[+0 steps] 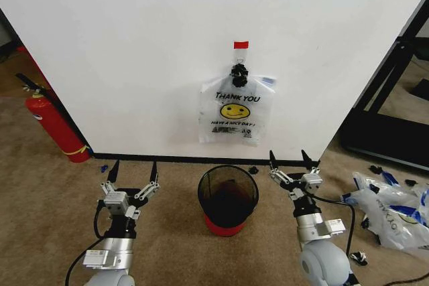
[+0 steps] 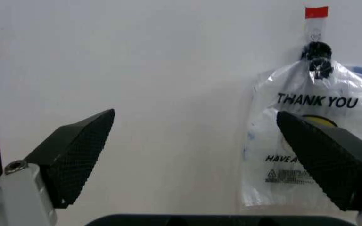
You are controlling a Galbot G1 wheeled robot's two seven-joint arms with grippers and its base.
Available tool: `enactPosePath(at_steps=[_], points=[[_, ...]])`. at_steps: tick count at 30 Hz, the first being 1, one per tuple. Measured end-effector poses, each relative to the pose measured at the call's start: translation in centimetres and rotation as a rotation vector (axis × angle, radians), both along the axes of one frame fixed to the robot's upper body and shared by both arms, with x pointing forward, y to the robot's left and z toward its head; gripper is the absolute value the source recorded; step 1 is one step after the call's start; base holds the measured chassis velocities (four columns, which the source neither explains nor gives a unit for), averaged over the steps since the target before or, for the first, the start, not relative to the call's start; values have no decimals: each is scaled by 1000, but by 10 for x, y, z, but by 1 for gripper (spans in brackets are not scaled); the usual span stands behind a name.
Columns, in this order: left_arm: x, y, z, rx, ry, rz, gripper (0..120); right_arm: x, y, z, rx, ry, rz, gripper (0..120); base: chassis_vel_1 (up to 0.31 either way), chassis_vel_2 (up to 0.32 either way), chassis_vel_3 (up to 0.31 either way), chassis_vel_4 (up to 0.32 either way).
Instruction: Pick up the garbage bag from the wall and place it over the trash bin.
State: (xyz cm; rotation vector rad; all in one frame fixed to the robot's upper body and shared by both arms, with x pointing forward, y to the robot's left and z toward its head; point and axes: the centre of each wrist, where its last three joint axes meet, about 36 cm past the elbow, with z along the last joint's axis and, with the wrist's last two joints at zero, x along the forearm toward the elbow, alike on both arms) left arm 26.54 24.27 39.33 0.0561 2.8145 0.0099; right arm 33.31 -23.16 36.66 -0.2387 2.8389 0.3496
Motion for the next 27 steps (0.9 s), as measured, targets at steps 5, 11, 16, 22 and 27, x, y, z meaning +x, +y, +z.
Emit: enactPosePath(at_steps=[5, 11, 16, 22, 27], points=[[-2, 1, 0, 14, 6, 0, 100, 24, 5, 2, 251, 50, 98, 100, 0, 0, 0, 0], [-3, 2, -2, 37, 18, -11, 100, 83, 14, 3, 579, 50, 262, 100, 0, 0, 0, 0], [-8, 3, -4, 56, 33, -4, 100, 137, 31, 1, 811, 24, 414, 100, 0, 0, 0, 0], [-9, 3, -6, 61, 43, 5, 100, 192, 52, 16, 891, -4, 498, 100, 0, 0, 0, 0], [-6, 2, -12, 63, 53, 1, 100, 224, 57, 30, 956, -14, 506, 100, 0, 0, 0, 0]])
